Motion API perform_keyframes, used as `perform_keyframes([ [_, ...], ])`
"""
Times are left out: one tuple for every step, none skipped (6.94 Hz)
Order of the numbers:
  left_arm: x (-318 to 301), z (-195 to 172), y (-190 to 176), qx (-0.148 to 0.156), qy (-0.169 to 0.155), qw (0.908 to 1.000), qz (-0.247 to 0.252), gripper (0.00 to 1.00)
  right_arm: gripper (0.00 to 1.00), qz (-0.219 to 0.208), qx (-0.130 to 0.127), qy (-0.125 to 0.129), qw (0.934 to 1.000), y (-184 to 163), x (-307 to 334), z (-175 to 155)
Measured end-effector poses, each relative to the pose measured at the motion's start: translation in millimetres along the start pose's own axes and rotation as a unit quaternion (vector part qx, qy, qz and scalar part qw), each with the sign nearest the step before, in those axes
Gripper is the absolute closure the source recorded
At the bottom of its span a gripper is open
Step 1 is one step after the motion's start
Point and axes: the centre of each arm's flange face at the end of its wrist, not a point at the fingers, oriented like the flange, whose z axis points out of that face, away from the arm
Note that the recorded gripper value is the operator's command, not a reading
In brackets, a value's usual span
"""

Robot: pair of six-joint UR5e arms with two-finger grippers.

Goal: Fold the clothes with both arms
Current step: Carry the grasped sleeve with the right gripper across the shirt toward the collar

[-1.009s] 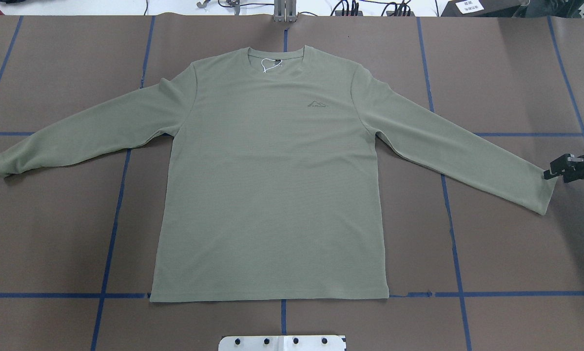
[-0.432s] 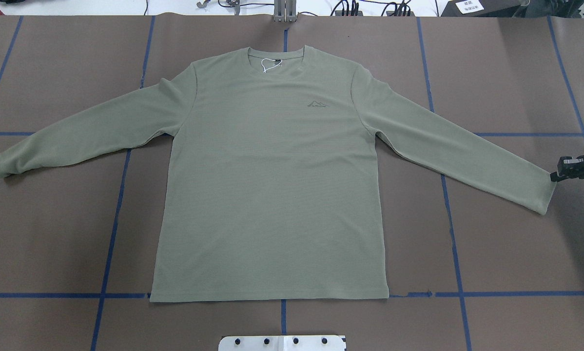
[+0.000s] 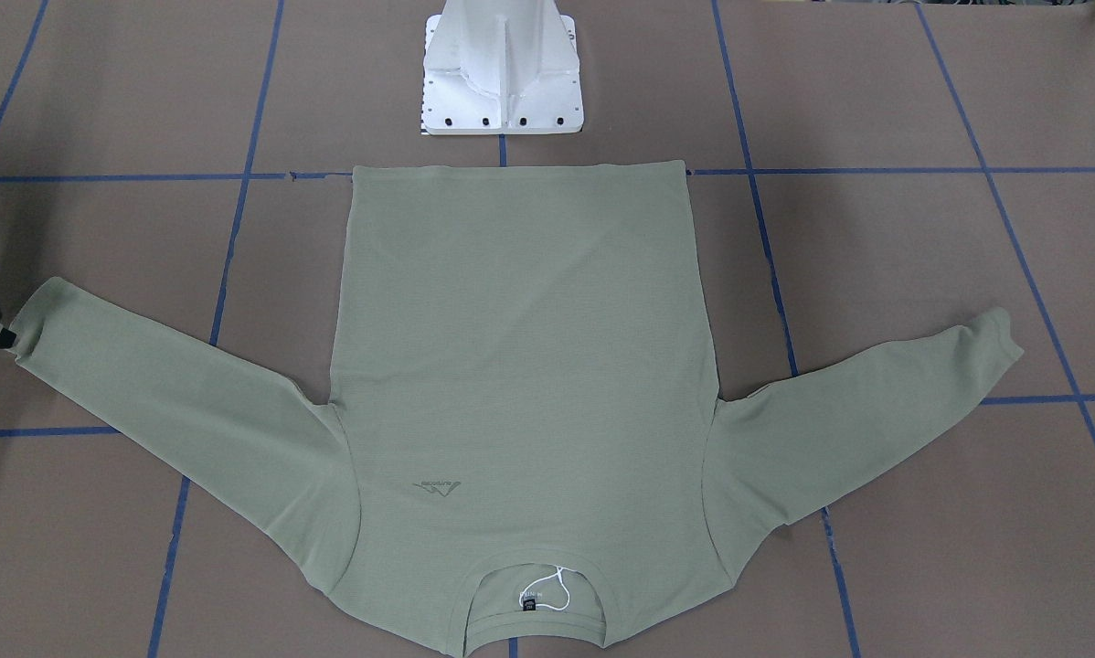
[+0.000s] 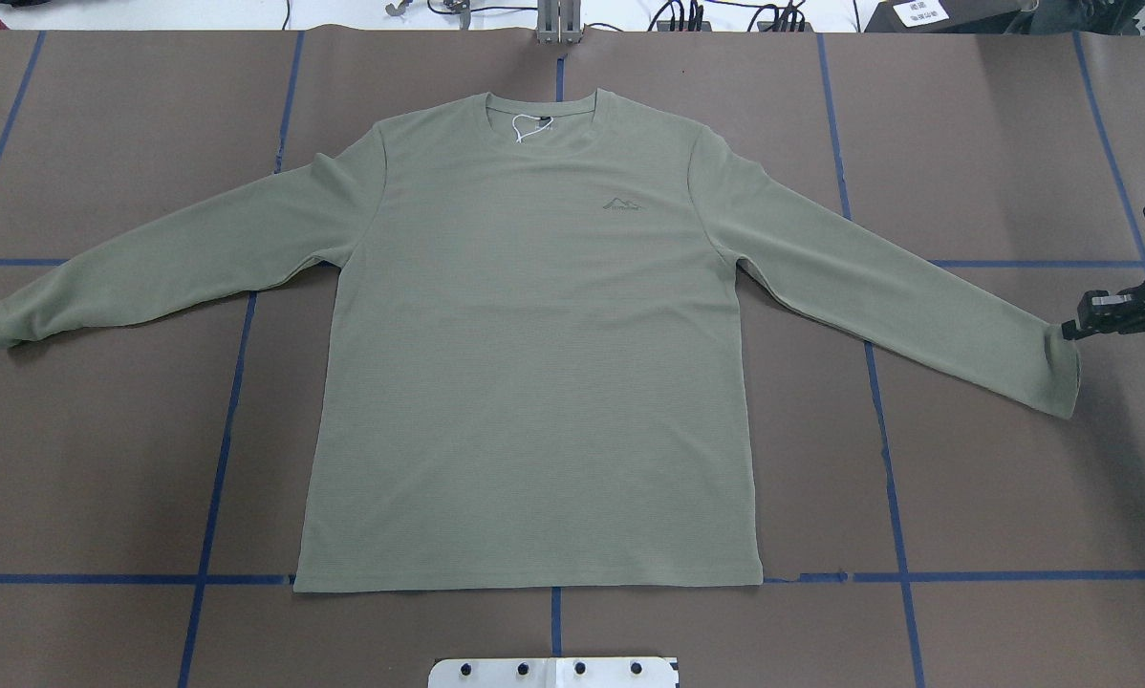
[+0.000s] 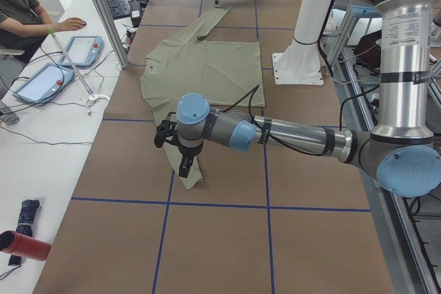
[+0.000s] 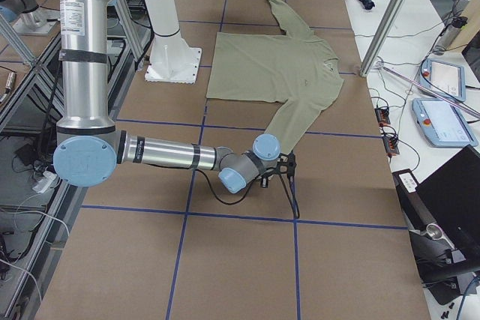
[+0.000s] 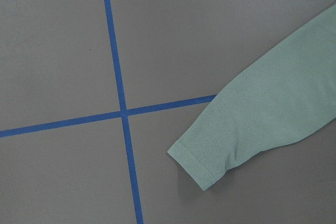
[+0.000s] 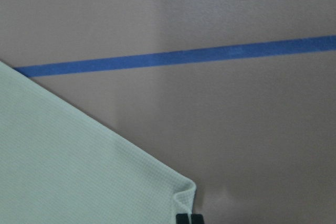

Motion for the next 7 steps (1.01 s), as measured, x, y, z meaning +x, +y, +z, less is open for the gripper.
perform_keyframes([
  [1.3, -1.1, -0.5, 0.001, 0.000, 1.0000, 0.001, 0.00, 1.00, 0.013, 0.005, -0.022, 0.9996, -10.4, -45.5, -5.2],
  [2.3, -2.1, -1.0, 0.002, 0.001, 1.0000, 0.002, 0.00, 1.00, 0.040, 0.007, -0.049, 0.9980, -25.4, -105.4, -5.7],
  [3.4, -3.0, -1.7, 0.003, 0.001, 1.0000, 0.003, 0.00, 1.00, 0.070, 0.005, -0.076, 0.9946, -41.3, -177.4, -1.4],
  [4.9, -4.4, -2.5, 0.005, 0.001, 1.0000, 0.004, 0.00, 1.00, 0.109, 0.005, -0.097, 0.9893, -60.1, -263.4, -0.6],
  [7.2, -6.5, -3.0, 0.007, 0.001, 1.0000, 0.006, 0.00, 1.00, 0.147, 0.016, -0.106, 0.9834, -77.3, -360.8, -7.2],
  [8.9, -8.1, -3.4, 0.008, 0.001, 0.9999, 0.008, 0.00, 1.00, 0.174, 0.040, -0.104, 0.9785, -82.2, -457.6, -14.8],
  [9.9, -9.0, -3.7, 0.009, 0.001, 0.9999, 0.009, 0.00, 1.00, 0.190, 0.072, -0.103, 0.9736, -81.2, -536.5, -17.1],
])
